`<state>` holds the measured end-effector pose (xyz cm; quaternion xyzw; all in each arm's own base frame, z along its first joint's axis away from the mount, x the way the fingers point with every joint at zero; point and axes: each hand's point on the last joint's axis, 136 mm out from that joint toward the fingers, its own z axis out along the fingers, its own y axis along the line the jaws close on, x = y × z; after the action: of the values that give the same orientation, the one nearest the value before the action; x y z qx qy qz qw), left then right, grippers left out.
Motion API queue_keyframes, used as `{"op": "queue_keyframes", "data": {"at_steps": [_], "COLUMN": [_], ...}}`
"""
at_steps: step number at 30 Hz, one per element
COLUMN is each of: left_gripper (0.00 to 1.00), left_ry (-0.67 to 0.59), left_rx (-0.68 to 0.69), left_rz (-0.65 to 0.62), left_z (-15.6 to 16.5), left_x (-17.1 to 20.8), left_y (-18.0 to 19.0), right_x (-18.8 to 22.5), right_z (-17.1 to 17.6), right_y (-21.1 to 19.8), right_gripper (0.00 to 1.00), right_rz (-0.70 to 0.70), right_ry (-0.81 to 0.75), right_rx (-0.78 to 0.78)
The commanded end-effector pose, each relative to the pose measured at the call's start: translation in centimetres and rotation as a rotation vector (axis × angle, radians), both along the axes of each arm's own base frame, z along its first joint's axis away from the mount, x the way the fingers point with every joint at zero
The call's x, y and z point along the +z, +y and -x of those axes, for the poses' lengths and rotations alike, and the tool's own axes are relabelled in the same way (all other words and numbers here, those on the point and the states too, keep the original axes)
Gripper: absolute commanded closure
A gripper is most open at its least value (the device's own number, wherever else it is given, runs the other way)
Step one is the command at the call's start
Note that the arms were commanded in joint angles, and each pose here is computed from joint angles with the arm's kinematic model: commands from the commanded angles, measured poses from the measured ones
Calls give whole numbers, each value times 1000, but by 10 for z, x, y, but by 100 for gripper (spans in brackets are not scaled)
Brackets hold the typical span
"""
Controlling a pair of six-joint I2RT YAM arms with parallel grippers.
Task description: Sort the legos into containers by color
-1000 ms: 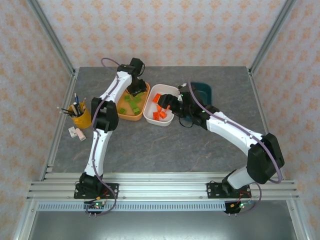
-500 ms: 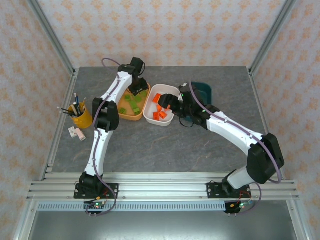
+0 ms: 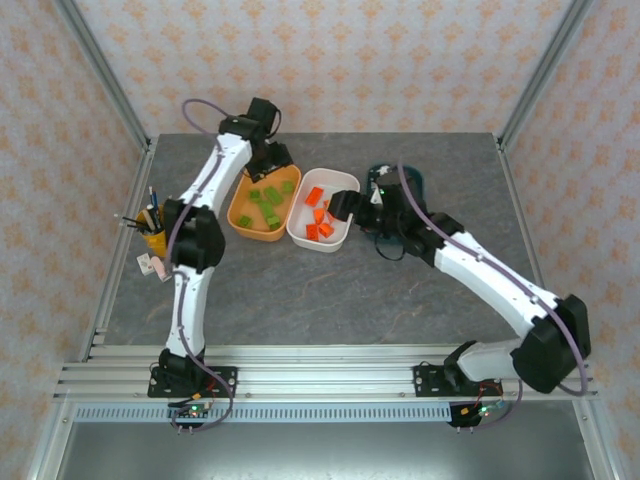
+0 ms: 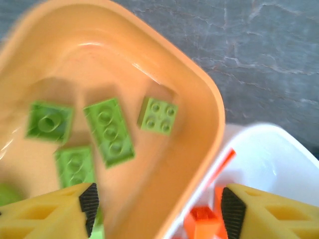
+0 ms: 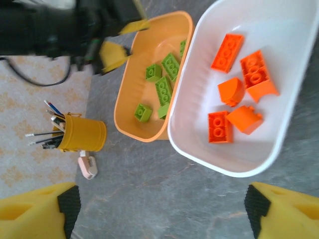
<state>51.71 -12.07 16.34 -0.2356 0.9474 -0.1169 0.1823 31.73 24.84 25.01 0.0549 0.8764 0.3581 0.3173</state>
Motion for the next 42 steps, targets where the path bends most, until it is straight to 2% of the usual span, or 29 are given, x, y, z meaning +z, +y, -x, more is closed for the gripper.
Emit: {"op": "queue_keyframes", "data": {"at_steps": [1, 2, 3, 5, 7, 12, 14, 16, 17, 18, 20, 22, 26, 28, 33, 40, 42], "left_gripper": [21, 4, 0, 0, 0, 0, 0, 0, 0, 0, 0, 0, 0, 0, 0, 0, 0], "left_ry": [-101, -122, -135, -141, -144, -270, -301, -316, -342, -376, -467, -508, -511, -508, -448, -459, -476], "left_rx": [14, 9, 0, -9, 7, -65, -43, 56, 94, 99, 51, 87, 26, 60, 68, 29, -1], "left_rz": [-50, -34, -14, -6, -74, -329, -434, -554, -575, -572, -604, -645, -686, -677, -630, -624, -621], "left_z": [46, 61, 77, 108, 142, 212, 236, 256, 264, 268, 273, 281, 275, 265, 223, 166, 153], "left_x": [63, 72, 77, 80, 80, 96, 96, 91, 86, 79, 64, 48, 17, 13, -14, -55, -61], "left_y": [24, 25, 25, 28, 42, 68, 87, 116, 126, 128, 132, 145, 145, 150, 159, 171, 168], "right_x": [11, 7, 10, 8, 8, 25, 23, 16, 9, 3, -7, -21, -56, -73, -86, -129, -137], "right_z": [15, 20, 27, 37, 47, 64, 68, 64, 58, 53, 49, 44, 36, 29, -7, -52, -60], "right_y": [-36, -45, -58, -80, -111, -173, -207, -223, -222, -220, -230, -238, -257, -264, -266, -280, -282], "right_gripper": [5, 0, 0, 0, 0, 0, 0, 0, 0, 0, 0, 0, 0, 0, 0, 0, 0], "right_rz": [144, 189, 225, 300, 404, 547, 633, 699, 708, 705, 684, 686, 788, 807, 798, 709, 725], "right_ry": [-29, -25, -36, -41, -38, -134, -141, -165, -202, -245, -335, -397, -381, -348, -308, -290, -270], "right_rx": [-36, -45, -65, -107, -187, -380, -552, -632, -625, -625, -721, -781, -819, -810, -727, -699, -679]}}
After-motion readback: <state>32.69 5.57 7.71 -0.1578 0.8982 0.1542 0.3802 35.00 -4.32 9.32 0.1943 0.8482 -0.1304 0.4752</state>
